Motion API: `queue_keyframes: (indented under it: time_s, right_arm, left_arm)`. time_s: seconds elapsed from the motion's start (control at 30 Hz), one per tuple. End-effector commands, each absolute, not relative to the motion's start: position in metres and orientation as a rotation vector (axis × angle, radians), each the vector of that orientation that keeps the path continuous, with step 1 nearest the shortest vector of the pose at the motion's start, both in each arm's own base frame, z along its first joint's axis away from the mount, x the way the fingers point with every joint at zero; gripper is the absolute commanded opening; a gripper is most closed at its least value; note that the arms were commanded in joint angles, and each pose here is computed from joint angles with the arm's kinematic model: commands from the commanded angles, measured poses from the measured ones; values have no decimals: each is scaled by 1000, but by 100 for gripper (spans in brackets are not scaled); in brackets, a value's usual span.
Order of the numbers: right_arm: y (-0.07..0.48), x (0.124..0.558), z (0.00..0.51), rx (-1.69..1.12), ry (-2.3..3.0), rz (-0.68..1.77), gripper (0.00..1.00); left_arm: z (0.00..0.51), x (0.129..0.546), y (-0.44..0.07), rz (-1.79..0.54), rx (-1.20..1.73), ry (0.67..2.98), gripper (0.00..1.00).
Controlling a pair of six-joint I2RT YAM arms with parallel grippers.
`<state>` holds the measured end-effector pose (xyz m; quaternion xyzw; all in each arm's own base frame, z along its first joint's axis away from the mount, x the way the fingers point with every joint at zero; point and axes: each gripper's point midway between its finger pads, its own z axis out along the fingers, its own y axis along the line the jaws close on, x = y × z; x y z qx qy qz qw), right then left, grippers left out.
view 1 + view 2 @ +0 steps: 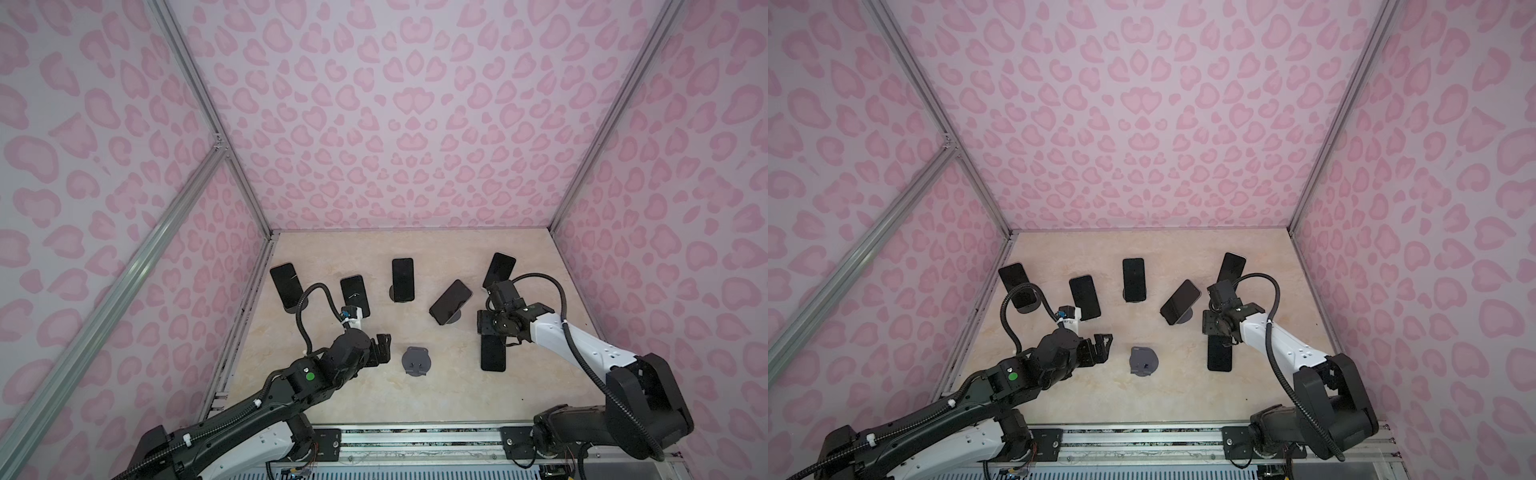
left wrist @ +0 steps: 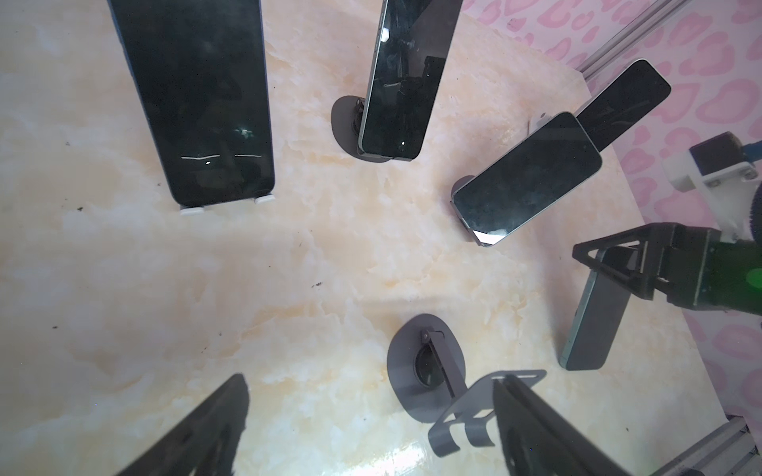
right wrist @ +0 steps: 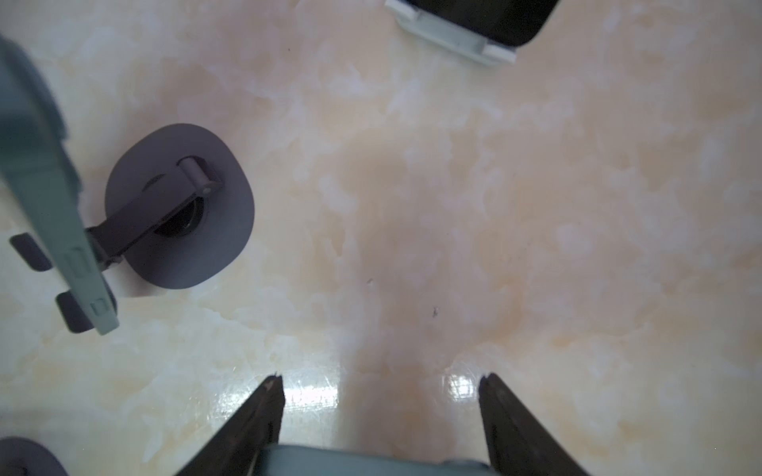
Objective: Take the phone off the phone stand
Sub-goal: 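Lower the teal phone flat onto the table and open the right gripper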
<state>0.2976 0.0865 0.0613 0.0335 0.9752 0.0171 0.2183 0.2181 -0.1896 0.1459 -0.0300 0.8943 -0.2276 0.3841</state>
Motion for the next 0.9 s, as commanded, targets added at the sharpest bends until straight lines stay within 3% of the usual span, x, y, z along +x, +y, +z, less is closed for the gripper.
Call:
queue_keyframes:
  time_s: [0.0, 0.2, 0.87]
  right_arm:
    - [92, 302, 54, 57, 2715, 68, 58]
    - [98, 304, 34, 38, 2774, 81, 60]
    - [106, 304, 11, 6, 2852, 96, 79]
  left_arm:
    - [155, 223, -197, -616, -73, 2252, 96]
    - [158, 227, -199, -610, -63, 2254, 96]
    - [174, 228, -195, -610, -60, 2246, 96]
